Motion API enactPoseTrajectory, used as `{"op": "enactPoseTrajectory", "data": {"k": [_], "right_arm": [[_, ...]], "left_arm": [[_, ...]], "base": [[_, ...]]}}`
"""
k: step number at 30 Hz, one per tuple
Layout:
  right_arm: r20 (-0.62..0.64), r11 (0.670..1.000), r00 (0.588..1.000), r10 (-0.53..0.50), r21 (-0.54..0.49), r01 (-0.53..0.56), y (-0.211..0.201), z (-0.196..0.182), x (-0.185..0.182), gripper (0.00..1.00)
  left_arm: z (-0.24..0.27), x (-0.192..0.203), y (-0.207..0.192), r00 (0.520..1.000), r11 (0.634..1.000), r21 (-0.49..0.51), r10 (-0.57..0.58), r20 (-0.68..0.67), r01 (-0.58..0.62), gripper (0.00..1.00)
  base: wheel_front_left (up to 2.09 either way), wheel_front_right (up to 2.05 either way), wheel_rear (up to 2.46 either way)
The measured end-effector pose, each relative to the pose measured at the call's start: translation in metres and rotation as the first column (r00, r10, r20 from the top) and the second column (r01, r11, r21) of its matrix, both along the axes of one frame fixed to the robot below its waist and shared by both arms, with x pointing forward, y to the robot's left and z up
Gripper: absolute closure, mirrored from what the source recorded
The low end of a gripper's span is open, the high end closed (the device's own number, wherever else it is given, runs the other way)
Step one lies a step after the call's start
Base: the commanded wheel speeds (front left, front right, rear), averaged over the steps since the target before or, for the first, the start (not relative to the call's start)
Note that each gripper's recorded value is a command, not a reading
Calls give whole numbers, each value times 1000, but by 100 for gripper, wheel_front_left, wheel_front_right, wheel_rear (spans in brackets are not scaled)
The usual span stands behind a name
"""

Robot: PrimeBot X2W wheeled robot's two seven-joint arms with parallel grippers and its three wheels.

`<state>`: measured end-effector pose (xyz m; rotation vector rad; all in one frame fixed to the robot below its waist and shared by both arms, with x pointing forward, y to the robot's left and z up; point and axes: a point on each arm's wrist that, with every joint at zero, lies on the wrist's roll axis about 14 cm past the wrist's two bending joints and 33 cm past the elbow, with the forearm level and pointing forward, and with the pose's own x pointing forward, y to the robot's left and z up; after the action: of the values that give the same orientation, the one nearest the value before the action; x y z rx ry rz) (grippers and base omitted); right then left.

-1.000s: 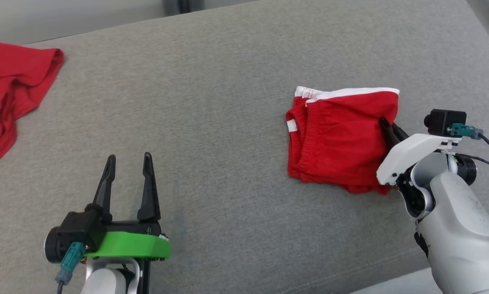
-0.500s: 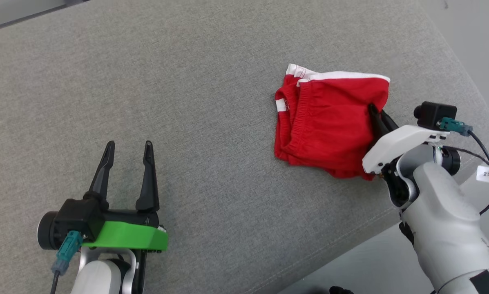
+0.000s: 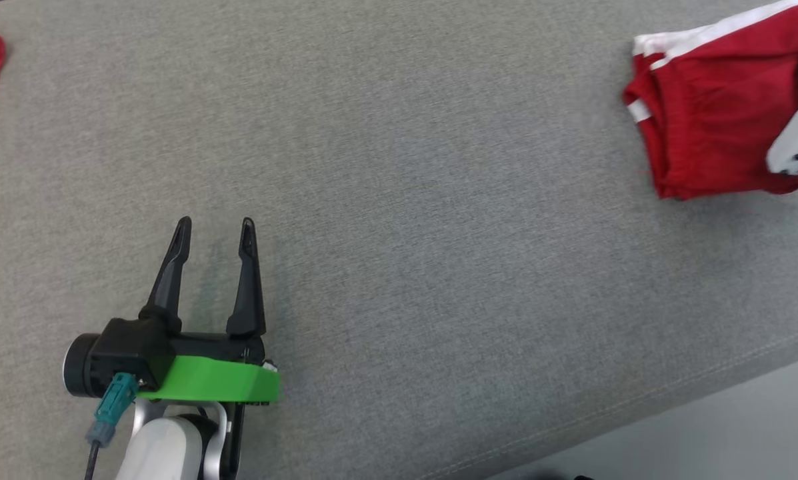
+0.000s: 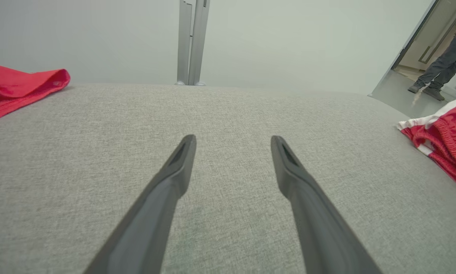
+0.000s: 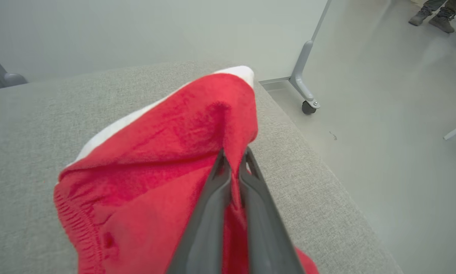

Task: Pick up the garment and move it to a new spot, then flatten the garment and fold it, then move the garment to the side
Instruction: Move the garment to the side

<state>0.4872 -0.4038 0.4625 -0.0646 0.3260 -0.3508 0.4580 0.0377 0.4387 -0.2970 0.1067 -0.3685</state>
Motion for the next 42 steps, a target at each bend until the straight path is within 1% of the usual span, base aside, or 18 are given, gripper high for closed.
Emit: {"op": "enactPoseTrajectory", "data": {"k": [3, 7, 8, 9, 10, 11, 18, 21, 26, 30, 34, 37, 42], "right_arm": [[1, 999, 1000, -15, -35, 15, -13, 7, 13, 100], [-22, 997, 1000, 1, -83, -2, -16, 4, 28, 100], [-19, 995, 1000, 5, -101, -7, -17, 5, 32, 96], [-14, 993, 1000, 8, -116, -10, -18, 5, 36, 65], [-4, 993, 1000, 8, -121, -8, -18, 6, 40, 20], [7, 993, 1000, 5, -120, -4, -18, 6, 43, 0], [21, 992, 999, 29, -126, -26, -4, -6, 54, 0], [47, 992, 998, 45, -123, -39, 6, 0, 58, 0], [120, 983, 985, 128, -150, -109, 35, 26, 71, 0], [186, 972, 962, 200, -165, -170, 65, 50, 74, 0], [249, 958, 930, 271, -164, -235, 100, 70, 72, 0], [290, 951, 906, 308, -132, -281, 127, 76, 63, 0], [352, 936, 868, 350, -97, -337, 159, 84, 42, 0]], "left_arm": [[-2, -1, 13, 1000, 999, 12, 30, -4, -30, 0], [-5, -2, 28, 998, 997, 30, 66, -12, -66, 0], [-6, -3, 31, 997, 997, 34, 75, -14, -74, 0], [-8, -3, 34, 997, 996, 38, 81, -18, -80, 0], [-10, -3, 36, 996, 996, 41, 85, -23, -84, 0], [-12, -3, 38, 996, 995, 44, 88, -28, -87, 0], [-20, -5, 42, 994, 994, 53, 100, -47, -98, 0], [-16, -5, 40, 994, 994, 44, 100, -38, -98, 0], [-8, -4, 40, 993, 993, 21, 113, -28, -113, 0], [2, -1, 47, 990, 990, 14, 140, 0, -140, 0], [15, 1, 59, 982, 982, 14, 188, 28, -189, 0], [25, 0, 67, 976, 976, 9, 215, 44, -216, 0], [37, -7, 85, 961, 963, 6, 269, 63, -270, 0]], "base": [[0, 0, 0], [0, 0, 0], [0, 0, 0], [0, 0, 0], [0, 0, 0], [0, 0, 0], [0, 0, 0], [0, 0, 0], [0, 0, 0], [0, 0, 0], [0, 0, 0], [0, 0, 0], [0, 0, 0]]}}
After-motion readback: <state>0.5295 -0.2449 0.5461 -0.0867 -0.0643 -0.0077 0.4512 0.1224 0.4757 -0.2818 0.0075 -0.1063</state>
